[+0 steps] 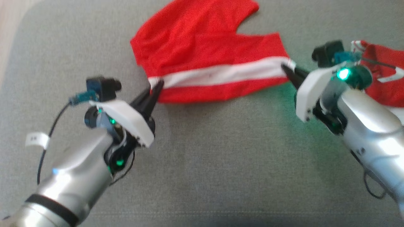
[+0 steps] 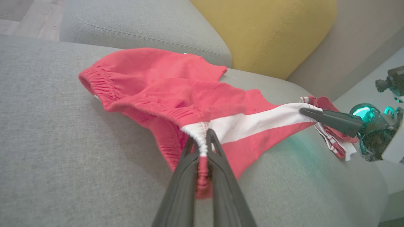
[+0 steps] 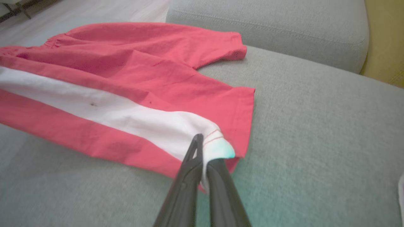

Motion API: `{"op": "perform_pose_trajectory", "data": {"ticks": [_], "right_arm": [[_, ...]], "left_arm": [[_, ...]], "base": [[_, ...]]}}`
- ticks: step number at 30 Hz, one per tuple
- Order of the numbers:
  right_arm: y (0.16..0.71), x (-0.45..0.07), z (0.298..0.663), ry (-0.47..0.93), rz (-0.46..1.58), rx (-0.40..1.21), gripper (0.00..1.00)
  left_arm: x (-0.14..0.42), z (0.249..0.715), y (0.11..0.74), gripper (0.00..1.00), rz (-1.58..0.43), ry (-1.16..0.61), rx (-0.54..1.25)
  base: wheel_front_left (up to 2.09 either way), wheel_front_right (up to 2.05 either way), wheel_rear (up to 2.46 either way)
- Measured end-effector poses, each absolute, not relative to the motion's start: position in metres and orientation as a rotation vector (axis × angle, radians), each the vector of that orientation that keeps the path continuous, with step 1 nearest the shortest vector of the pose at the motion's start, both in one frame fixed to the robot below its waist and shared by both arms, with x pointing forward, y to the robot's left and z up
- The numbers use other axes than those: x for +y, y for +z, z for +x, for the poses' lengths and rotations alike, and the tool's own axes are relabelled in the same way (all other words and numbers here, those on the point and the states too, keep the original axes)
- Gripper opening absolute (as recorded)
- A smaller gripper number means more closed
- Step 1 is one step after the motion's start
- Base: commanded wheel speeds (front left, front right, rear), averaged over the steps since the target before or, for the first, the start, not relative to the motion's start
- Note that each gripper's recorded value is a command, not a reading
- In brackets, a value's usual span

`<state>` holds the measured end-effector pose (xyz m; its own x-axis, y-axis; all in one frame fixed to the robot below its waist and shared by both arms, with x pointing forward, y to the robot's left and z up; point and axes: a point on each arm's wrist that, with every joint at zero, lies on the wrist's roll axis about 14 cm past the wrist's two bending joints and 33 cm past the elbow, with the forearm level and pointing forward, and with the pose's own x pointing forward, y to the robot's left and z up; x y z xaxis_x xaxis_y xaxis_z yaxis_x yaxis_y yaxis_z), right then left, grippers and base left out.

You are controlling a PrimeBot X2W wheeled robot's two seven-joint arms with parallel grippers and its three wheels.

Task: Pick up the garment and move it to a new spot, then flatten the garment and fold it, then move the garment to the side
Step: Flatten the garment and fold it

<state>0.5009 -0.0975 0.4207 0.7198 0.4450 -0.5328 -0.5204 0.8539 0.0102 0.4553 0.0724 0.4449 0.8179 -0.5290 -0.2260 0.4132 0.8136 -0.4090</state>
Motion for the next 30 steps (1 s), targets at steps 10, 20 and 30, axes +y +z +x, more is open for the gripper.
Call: {"op": "perform_pose_trajectory", "data": {"ticks": [10,20,30], "right_arm": [[0.427,-0.121,0.448,0.567,-0.146,0.656,0.0],[0.438,-0.138,0.403,0.581,-0.123,0.712,0.0],[0.43,-0.16,0.346,0.594,-0.104,0.921,0.0]], "left_arm": [[0.061,0.414,0.449,0.0,-0.311,-0.583,0.344],[0.055,0.359,0.449,0.0,-0.326,-0.636,0.356],[0.047,0.308,0.45,0.0,-0.395,-0.668,0.37]], "base": [[0.0,0.0,0.0],[0.0,0.0,0.0],[0.0,0.0,0.0]]}}
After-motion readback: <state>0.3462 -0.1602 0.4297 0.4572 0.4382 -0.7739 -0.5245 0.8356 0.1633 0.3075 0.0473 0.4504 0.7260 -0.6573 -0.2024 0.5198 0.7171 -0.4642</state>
